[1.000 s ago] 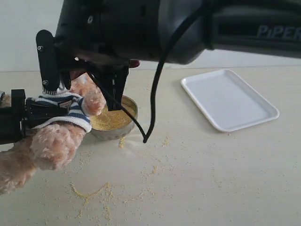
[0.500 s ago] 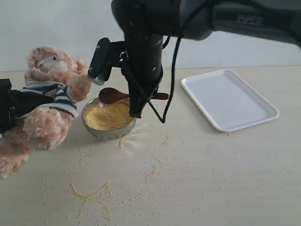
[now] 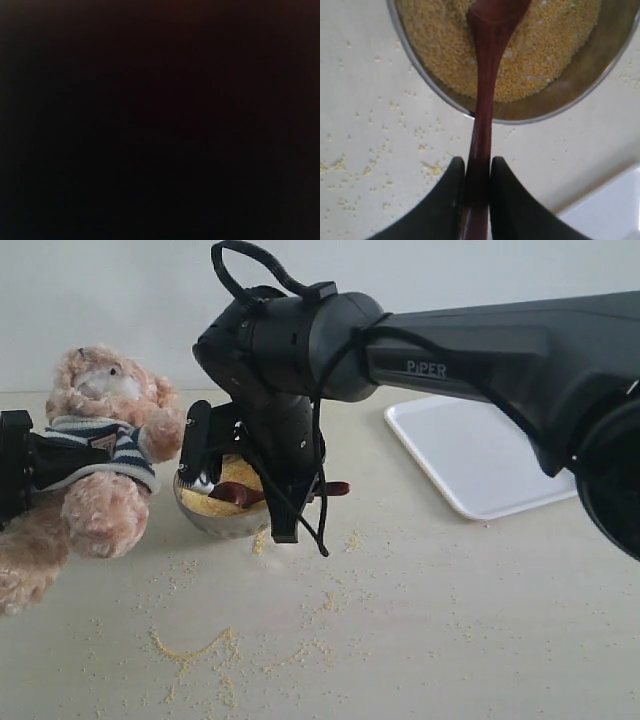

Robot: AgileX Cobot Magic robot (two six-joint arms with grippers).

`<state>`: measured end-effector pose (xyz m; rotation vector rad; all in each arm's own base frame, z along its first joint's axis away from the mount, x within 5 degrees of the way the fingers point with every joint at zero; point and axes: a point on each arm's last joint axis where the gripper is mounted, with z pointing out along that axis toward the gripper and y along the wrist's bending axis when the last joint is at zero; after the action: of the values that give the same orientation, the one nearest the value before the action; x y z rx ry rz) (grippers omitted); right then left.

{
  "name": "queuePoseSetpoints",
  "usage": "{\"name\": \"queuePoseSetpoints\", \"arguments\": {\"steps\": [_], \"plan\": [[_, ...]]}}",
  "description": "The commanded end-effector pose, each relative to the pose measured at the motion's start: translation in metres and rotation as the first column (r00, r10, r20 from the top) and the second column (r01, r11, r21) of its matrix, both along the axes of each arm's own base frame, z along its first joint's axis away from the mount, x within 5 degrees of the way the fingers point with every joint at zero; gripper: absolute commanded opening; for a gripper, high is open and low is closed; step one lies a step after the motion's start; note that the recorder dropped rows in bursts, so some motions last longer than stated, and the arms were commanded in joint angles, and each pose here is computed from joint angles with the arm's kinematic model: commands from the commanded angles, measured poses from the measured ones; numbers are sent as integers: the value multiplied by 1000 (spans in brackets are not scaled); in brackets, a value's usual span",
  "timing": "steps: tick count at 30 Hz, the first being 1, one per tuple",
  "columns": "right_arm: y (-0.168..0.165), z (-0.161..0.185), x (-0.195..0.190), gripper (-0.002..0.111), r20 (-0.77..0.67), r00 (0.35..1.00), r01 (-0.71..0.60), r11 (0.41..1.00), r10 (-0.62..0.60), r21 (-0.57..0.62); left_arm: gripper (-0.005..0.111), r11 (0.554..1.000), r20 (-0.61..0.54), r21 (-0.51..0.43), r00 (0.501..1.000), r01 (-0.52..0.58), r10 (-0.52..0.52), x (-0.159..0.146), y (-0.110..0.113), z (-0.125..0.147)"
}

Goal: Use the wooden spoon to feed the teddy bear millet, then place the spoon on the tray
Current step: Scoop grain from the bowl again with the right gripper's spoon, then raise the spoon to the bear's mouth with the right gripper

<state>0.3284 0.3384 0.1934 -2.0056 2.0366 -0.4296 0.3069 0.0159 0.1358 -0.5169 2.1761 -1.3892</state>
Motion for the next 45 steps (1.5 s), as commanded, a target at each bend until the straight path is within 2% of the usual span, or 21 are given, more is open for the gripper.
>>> {"name": "queuePoseSetpoints", "arguments": {"steps": [1, 4, 7, 11, 13, 14, 17, 22, 24, 26, 28, 29, 30, 32, 36, 38, 41, 43, 45], "plan": [[0, 8, -5, 0, -38, 996, 80, 995, -78, 57, 5, 1000, 32, -19, 999, -2, 2, 2, 0, 6], [0, 26, -4, 0, 7, 996, 92, 989, -93, 117, 5, 1000, 32, -19, 999, -2, 2, 2, 0, 6], [-6, 28, -1, 0, 56, 995, 81, 995, -84, 56, 5, 1000, 32, -19, 999, -2, 2, 2, 0, 6], [-8, 29, 2, 0, 91, 993, 69, 997, -72, 32, 5, 1000, 34, -13, 999, -2, 2, 2, 1, 5], [-7, 31, 5, 0, 128, 991, 36, 999, -39, 27, 5, 1000, 35, -10, 999, -2, 2, 2, 1, 5], [-8, 31, 4, 0, 121, 993, -4, 1000, 6, -15, 5, 1000, 34, -8, 999, -3, 3, 2, 1, 5], [-10, 31, 5, 0, 160, 987, 18, 998, -9, -60, 5, 1000, 36, -6, 999, -2, 3, 2, 1, 5], [-12, 32, 4, 0, 154, 986, 74, 996, -65, -54, 5, 1000, 36, -6, 999, -2, 3, 2, 1, 5], [-18, 40, 5, 0, 126, 989, 84, 996, -82, -9, 5, 1000, 47, -22, 999, 9, -8, 2, 0, 7], [-30, 53, 7, 0, 18, 993, 113, 990, -115, 87, 5, 1000, 56, -19, 998, 15, -14, 2, 0, 7], [-50, 62, 10, 0, -118, 981, 169, 978, -154, 123, 5, 999, 60, -26, 998, 19, -17, 2, -1, 8], [-56, 66, 13, 0, -139, 975, 193, 969, -173, 154, 5, 999, 67, -37, 997, 26, -24, 1, -1, 9], [-65, 73, 17, 0, -169, 967, 223, 955, -191, 196, 5, 997, 79, -57, 996, 45, -40, 0, -3, 11], [-70, 81, 17, 0, -246, 947, 272, 920, -205, 281, 5, 993, 62, -24, 991, 119, -117, -5, -6, 8], [-70, 100, 9, 0, -284, 933, 317, 878, -221, 358, 5, 989, -44, -70, 991, 127, -130, -23, -12, -4], [-73, 119, 2, 0, -277, 937, 313, 860, -211, 403, 5, 990, -68, -96, 992, 103, -110, -29, -14, -8], [-70, 124, -3, 0, -329, 920, 349, 826, -213, 443, 5, 988, -82, -111, 989, 111, -120, -33, -21, -10], [-62, 124, -9, 0, -364, 913, 349, 815, -184, 463, 5, 980, -81, -113, 982, 163, -173, -33, -36, -9], [-35, 129, -19, 0, -326, 936, 287, 821, -131, 494, 5, 975, -81, -114, 977, 190, -200, -34, -44, -9]]}}
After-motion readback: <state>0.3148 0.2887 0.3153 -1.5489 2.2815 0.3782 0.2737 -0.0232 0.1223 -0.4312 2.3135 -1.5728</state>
